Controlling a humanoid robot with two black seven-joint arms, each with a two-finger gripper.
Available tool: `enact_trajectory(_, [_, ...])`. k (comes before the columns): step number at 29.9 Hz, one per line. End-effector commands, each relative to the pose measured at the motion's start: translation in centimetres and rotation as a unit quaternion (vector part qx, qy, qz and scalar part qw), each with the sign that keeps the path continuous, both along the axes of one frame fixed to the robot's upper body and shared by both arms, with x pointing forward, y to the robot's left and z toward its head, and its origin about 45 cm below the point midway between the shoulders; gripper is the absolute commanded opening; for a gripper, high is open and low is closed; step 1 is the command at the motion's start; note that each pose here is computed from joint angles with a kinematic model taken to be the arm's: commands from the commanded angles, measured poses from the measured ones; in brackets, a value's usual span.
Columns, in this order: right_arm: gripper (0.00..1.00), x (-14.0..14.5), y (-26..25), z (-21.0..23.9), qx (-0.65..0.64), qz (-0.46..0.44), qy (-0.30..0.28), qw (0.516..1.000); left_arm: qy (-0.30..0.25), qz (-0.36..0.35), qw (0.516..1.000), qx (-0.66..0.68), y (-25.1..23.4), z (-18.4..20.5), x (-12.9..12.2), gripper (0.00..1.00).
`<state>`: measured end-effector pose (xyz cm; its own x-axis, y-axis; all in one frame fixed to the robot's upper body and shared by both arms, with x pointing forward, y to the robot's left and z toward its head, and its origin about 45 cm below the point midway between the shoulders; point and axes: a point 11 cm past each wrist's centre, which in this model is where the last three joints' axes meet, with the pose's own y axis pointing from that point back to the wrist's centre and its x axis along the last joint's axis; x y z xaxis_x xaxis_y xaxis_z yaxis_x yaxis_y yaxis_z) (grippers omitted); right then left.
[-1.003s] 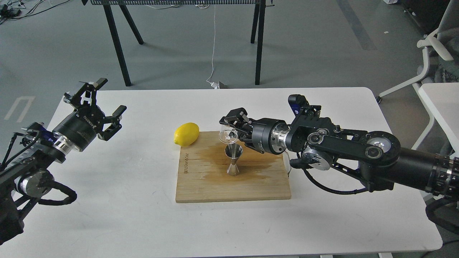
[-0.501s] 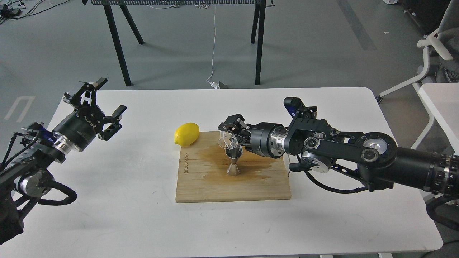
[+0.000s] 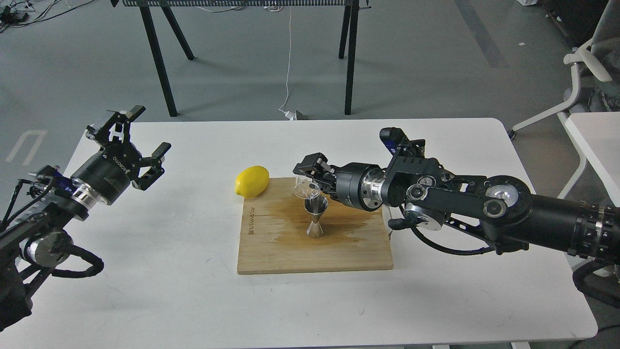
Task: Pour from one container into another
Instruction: 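Tilt the glass cup with the right gripper to pour into the jigger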
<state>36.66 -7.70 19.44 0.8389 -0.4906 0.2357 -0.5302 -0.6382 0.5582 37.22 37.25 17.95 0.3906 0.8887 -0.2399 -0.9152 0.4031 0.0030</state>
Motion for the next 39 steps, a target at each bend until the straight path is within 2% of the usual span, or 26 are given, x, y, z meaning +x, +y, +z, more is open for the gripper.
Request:
enact_trajectory(1, [0.41, -0.04, 0.02, -0.01, -0.006, 0.004, -0.002, 1.0, 0.0, 0.0, 1.0, 0.0, 0.05, 0.02, 0.0, 0.99])
enact_trajectory(18, [0.41, -0.08, -0.2, 0.02, -0.027, 0.023, -0.019, 0.999, 0.0, 0.0, 1.0, 0.0, 0.05, 0.02, 0.0, 0.99])
enact_trajectory(39, [0.41, 0.36, 0.05, 0.83, -0.073, 0.063, -0.066, 0.993, 0.0, 0.001, 1.0, 0.001, 0.11, 0.04, -0.01, 0.99])
